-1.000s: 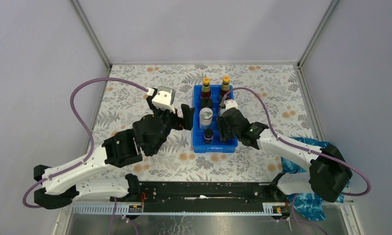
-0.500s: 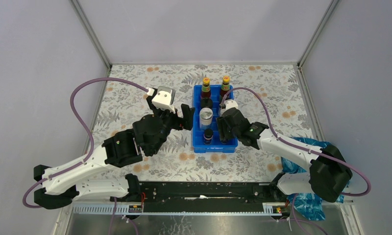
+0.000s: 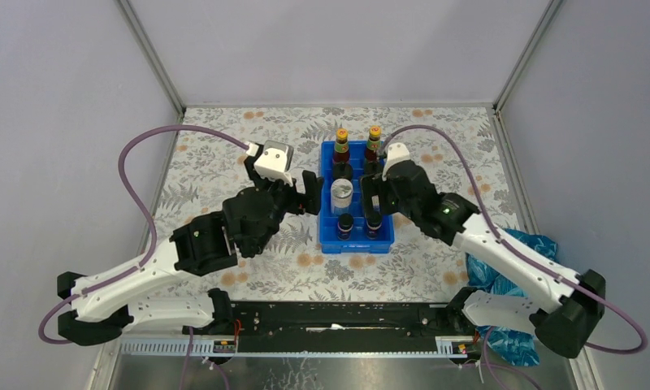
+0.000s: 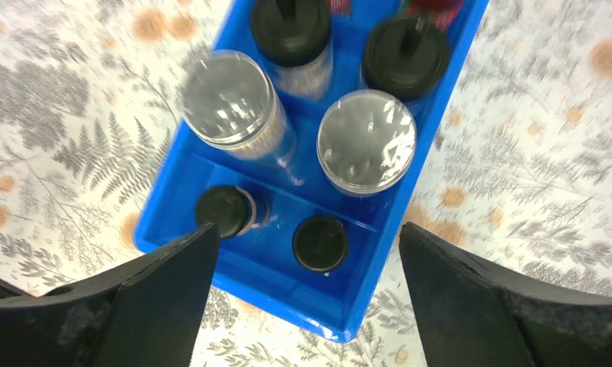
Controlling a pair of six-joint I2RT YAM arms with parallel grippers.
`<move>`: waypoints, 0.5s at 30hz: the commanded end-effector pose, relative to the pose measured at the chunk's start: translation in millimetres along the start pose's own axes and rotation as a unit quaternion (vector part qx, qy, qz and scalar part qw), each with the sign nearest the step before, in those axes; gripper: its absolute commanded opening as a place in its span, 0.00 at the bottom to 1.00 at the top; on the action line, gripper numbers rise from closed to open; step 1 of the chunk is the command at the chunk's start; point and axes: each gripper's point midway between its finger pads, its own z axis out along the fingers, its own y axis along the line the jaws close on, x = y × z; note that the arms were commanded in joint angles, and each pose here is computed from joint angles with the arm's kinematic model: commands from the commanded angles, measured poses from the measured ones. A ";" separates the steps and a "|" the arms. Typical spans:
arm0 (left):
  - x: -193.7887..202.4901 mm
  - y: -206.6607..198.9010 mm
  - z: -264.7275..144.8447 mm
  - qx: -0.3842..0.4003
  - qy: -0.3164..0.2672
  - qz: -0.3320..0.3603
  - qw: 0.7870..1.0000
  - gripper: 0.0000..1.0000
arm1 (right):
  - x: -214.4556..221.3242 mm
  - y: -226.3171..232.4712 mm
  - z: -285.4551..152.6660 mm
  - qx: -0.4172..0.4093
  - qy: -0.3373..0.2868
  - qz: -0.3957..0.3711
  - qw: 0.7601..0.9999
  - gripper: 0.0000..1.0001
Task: Organize the condiment bottles
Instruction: Place the bottle in the storage box, then reset both arms
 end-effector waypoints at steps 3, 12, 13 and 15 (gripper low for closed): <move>-30.8 2.5 -2.5 -0.017 -0.020 0.006 1.000 0.90 | -78.8 -10.4 -62.8 0.013 -0.092 -0.029 0.995 1.00; -50.1 0.3 24.6 -0.043 -0.042 0.034 0.998 0.92 | -124.1 -39.1 -103.2 0.076 -0.195 -0.023 0.978 1.00; -51.5 4.0 30.7 -0.042 -0.045 0.027 0.998 0.92 | -125.8 -46.4 -106.2 0.094 -0.203 -0.024 0.974 1.00; -52.1 15.2 45.3 -0.040 -0.047 0.006 0.998 0.91 | -128.0 -58.9 -109.5 0.127 -0.214 -0.026 0.968 1.00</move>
